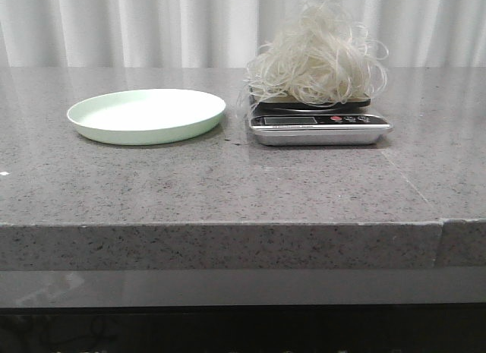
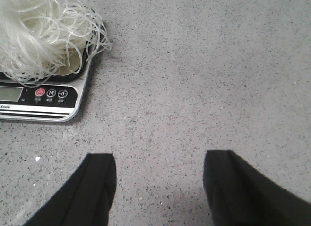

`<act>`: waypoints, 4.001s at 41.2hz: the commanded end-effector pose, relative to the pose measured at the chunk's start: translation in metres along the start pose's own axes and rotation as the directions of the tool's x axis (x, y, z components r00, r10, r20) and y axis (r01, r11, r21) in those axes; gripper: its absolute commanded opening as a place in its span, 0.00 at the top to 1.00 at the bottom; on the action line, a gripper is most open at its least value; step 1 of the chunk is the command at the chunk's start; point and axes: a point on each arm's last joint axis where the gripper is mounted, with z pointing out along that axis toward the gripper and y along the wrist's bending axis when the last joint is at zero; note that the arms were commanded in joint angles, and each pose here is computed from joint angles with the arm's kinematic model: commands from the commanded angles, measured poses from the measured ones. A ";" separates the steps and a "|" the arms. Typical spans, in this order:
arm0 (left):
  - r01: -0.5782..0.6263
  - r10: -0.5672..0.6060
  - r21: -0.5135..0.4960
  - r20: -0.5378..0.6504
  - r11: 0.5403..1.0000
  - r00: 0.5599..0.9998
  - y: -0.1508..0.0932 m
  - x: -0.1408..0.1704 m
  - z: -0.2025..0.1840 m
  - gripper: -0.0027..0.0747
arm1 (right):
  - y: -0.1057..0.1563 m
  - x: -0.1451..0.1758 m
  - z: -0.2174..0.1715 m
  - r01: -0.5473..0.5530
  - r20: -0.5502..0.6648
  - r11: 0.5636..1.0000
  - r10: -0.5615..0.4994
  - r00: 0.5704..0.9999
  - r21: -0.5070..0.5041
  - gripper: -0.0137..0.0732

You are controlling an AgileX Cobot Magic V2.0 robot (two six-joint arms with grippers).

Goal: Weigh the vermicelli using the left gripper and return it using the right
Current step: 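Open the left gripper, release the noodles on the scale, withdraw, then lower the right gripper onto the vermicelli on the scale and grasp, then lift the vermicelli with the right gripper and carry it to the plate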

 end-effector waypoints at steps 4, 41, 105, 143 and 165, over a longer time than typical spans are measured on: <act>-0.003 0.001 0.010 0.212 1.000 0.977 -0.012 -0.045 -0.098 0.30 | 0.000 -0.011 -0.005 0.018 0.067 1.000 -0.018 0.998 0.005 0.26; 0.069 -0.026 -0.146 0.281 0.987 0.960 -0.004 0.117 -0.263 0.30 | 0.012 -0.013 -0.005 0.061 0.086 0.996 -0.055 0.995 -0.066 0.26; 0.122 -0.082 -0.145 0.254 0.982 0.964 -0.018 0.198 -0.301 0.30 | 0.121 -0.107 0.201 0.181 -0.116 0.945 -0.220 0.969 -0.272 0.34; 0.122 -0.082 -0.145 0.254 0.982 0.964 -0.018 0.198 -0.301 0.30 | 0.213 -0.179 0.099 0.307 0.352 0.835 -0.148 0.924 -0.456 0.66; 0.122 -0.083 -0.145 0.253 0.982 0.964 -0.018 0.198 -0.301 0.30 | 0.283 -0.112 0.180 0.337 0.233 0.784 -0.249 0.940 -0.521 0.50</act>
